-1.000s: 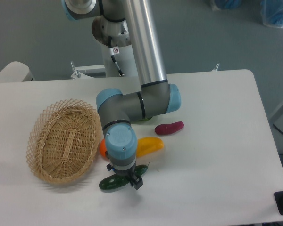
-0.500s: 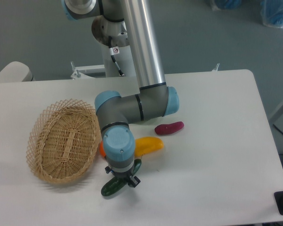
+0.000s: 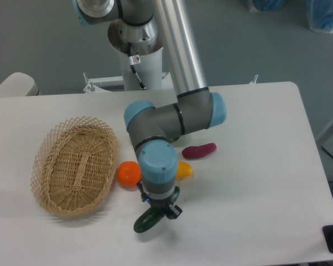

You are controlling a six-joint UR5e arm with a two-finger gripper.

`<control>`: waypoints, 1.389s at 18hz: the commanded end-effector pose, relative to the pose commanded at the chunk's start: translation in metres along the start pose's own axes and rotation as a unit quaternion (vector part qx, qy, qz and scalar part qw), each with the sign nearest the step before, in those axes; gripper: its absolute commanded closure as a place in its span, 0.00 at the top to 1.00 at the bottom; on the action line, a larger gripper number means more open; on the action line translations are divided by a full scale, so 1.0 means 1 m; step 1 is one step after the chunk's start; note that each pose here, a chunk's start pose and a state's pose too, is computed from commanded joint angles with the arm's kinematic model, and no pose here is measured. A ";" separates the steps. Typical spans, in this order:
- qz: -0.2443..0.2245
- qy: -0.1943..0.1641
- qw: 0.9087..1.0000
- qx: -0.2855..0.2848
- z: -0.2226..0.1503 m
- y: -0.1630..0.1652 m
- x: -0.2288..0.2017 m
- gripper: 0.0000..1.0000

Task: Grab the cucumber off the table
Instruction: 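Lift the cucumber off the table and carry it up and away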

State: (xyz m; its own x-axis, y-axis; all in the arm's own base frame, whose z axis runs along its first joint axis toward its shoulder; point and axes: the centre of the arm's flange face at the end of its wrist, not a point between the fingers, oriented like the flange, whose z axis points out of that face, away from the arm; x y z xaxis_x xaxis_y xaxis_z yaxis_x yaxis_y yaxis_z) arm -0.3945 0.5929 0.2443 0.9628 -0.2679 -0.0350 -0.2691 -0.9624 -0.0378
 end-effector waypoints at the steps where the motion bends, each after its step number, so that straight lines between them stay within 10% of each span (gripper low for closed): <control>1: -0.004 0.002 1.000 -0.002 -0.005 0.004 -0.006 0.32; 25: 0.086 -0.001 0.996 -0.021 -0.034 0.045 -0.065 0.32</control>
State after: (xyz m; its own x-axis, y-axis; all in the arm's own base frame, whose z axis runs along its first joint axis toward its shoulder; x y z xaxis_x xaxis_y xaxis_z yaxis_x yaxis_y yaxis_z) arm -0.4680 0.5654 0.2790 0.9027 -0.4284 -0.0392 -0.4284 -0.9035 0.0104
